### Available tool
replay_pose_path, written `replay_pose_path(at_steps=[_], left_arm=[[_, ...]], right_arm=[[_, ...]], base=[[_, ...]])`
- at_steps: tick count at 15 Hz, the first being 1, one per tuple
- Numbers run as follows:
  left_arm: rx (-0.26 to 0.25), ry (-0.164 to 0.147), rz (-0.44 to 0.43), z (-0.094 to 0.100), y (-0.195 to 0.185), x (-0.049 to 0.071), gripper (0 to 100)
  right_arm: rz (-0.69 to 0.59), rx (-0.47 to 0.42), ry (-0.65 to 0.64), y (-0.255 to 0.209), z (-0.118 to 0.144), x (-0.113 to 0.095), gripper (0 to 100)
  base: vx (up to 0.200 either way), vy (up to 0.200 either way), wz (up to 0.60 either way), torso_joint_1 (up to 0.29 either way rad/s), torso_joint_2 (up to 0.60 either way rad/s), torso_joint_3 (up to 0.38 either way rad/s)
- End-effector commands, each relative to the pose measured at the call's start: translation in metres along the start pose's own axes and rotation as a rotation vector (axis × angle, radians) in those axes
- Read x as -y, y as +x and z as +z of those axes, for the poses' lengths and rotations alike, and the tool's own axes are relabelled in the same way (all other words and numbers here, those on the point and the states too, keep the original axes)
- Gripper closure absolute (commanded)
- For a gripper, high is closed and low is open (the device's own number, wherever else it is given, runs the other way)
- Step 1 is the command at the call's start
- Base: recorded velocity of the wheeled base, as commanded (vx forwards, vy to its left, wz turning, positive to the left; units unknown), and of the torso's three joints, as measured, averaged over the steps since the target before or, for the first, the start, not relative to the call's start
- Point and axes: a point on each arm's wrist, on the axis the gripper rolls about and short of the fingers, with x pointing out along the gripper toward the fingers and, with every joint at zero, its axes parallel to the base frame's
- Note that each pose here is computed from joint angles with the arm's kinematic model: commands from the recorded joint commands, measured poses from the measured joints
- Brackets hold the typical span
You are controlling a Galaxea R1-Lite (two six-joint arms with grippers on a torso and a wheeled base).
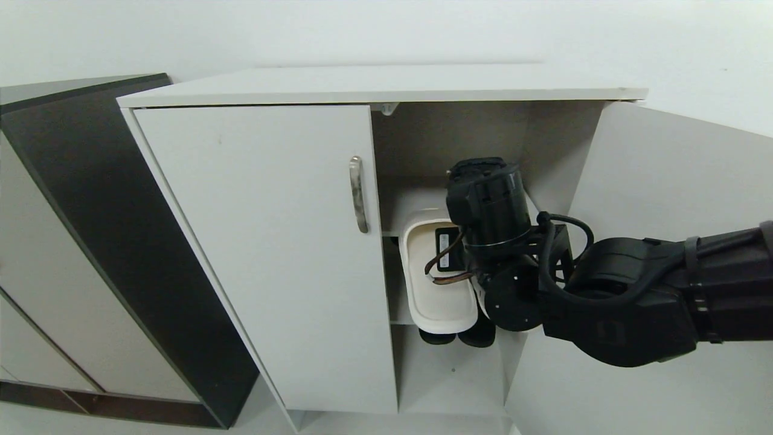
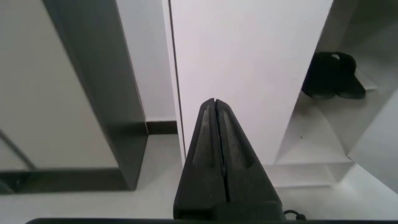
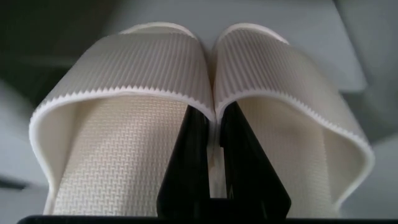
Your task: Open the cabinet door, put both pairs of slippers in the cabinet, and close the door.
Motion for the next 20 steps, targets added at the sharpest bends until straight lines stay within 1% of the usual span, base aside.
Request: replay_pose_path(at_steps=[1, 2, 8, 10, 13, 16, 18, 20], left_arm=[[-0.001, 0.0, 0.0, 0.0, 0.0, 0.0, 100], [-0.001, 0.0, 0.0, 0.0, 0.0, 0.0, 100], [-0.001, 0.0, 0.0, 0.0, 0.0, 0.0, 100], [-0.001, 0.0, 0.0, 0.0, 0.0, 0.0, 100], [-0.001, 0.0, 0.0, 0.0, 0.0, 0.0, 100], [-0.001, 0.0, 0.0, 0.0, 0.0, 0.0, 100], [-0.001, -0.001, 0.0, 0.0, 0.0, 0.0, 100], [-0.001, -0.001, 0.0, 0.0, 0.0, 0.0, 100]], right_arm=[[0.003, 0.002, -0.001, -0.001, 0.001, 0.0, 100], [0.002, 0.005, 0.001, -0.002, 0.001, 0.0, 100], [-0.012, 0.001, -0.008, 0.0, -0.002, -0.001, 100], [-0.031, 0.003, -0.026, 0.009, -0.003, 0.002, 100], [-0.043, 0.032, -0.015, 0.027, 0.0, -0.003, 100], [-0.063, 0.038, -0.006, 0.042, 0.001, -0.004, 100], [-0.089, 0.052, 0.009, 0.059, 0.005, -0.002, 100], [-0.078, 0.063, 0.015, 0.066, 0.012, 0.001, 100]], base=[[0.2, 0.0, 0.0, 0.002, 0.01, -0.002], [0.2, 0.0, 0.0, 0.007, 0.0, 0.002], [0.0, 0.0, 0.0, 0.0, 0.0, 0.0], [0.0, 0.0, 0.0, 0.0, 0.0, 0.0], [0.0, 0.0, 0.0, 0.0, 0.0, 0.0], [0.0, 0.0, 0.0, 0.0, 0.0, 0.0], [0.0, 0.0, 0.0, 0.0, 0.0, 0.0], [0.0, 0.0, 0.0, 0.0, 0.0, 0.0]])
